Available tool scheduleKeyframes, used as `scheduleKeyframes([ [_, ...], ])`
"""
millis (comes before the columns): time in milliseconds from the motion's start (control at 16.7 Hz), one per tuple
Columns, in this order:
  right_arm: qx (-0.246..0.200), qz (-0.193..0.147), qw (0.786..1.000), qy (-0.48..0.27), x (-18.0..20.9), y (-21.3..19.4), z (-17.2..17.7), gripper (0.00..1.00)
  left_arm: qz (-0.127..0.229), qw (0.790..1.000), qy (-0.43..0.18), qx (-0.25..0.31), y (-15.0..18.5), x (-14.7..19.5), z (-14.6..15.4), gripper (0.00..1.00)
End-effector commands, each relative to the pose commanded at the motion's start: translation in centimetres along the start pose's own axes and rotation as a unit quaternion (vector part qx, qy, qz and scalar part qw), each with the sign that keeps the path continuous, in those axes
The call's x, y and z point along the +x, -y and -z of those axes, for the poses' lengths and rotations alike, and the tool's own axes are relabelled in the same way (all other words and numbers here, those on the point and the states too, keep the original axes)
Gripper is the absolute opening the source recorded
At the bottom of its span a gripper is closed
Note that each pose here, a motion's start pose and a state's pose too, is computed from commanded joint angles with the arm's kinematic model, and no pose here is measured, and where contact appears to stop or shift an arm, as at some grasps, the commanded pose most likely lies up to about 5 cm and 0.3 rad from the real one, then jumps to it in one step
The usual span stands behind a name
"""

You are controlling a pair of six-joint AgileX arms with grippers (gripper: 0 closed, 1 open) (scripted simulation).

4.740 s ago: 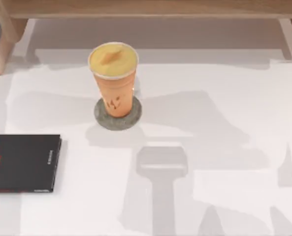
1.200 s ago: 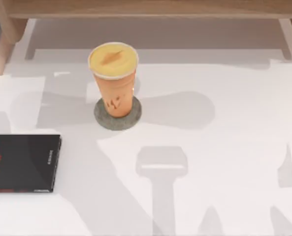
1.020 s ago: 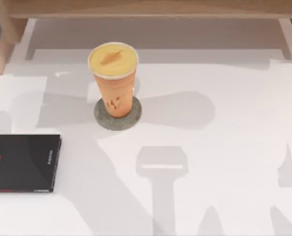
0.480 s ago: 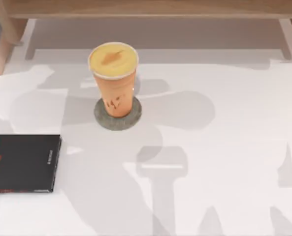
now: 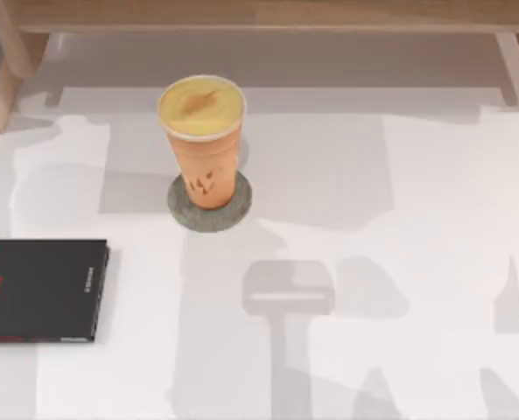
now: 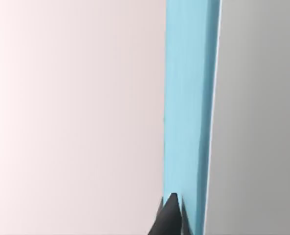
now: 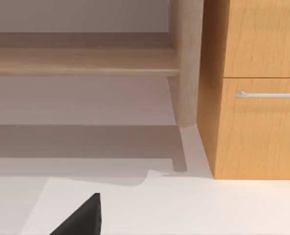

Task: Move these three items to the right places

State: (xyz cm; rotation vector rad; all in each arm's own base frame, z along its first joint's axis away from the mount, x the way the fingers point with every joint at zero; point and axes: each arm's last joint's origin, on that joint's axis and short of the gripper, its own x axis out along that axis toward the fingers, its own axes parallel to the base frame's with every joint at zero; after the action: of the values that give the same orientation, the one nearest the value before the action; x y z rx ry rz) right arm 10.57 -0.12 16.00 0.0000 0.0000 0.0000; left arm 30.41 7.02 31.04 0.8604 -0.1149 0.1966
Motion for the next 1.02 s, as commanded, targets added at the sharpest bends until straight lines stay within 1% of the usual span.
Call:
scheduleKeyframes([
  [60, 0.000, 0.000, 1.000, 0.000, 0.0, 0.0, 0.0, 1.00, 0.016, 0.999, -0.010, 0.048, 1.5, -1.8, 0.4, 0.00],
  [180, 0.000, 0.000, 1.000, 0.000, 0.0, 0.0, 0.0, 1.00, 0.067, 0.988, -0.028, 0.139, 5.1, -5.4, 1.6, 0.00],
  [360, 0.000, 0.000, 1.000, 0.000, 0.0, 0.0, 0.0, 1.00, 0.168, 0.953, -0.044, 0.248, 10.8, -11.1, 4.3, 0.00],
  [540, 0.000, 0.000, 1.000, 0.000, 0.0, 0.0, 0.0, 1.00, 0.267, 0.910, -0.045, 0.313, 15.0, -16.2, 6.7, 0.00],
  [660, 0.000, 0.000, 1.000, 0.000, 0.0, 0.0, 0.0, 1.00, 0.316, 0.887, -0.044, 0.334, 16.7, -18.7, 7.8, 0.00],
  [780, 0.000, 0.000, 1.000, 0.000, 0.0, 0.0, 0.0, 1.00, 0.344, 0.874, -0.044, 0.340, 17.6, -20.2, 8.4, 0.00],
  [840, 0.000, 0.000, 1.000, 0.000, 0.0, 0.0, 0.0, 1.00, 0.349, 0.872, -0.045, 0.341, 17.8, -20.5, 8.5, 0.00],
  [1020, 0.000, 0.000, 1.000, 0.000, 0.0, 0.0, 0.0, 1.00, 0.349, 0.872, -0.045, 0.341, 17.8, -20.5, 8.5, 0.00],
])
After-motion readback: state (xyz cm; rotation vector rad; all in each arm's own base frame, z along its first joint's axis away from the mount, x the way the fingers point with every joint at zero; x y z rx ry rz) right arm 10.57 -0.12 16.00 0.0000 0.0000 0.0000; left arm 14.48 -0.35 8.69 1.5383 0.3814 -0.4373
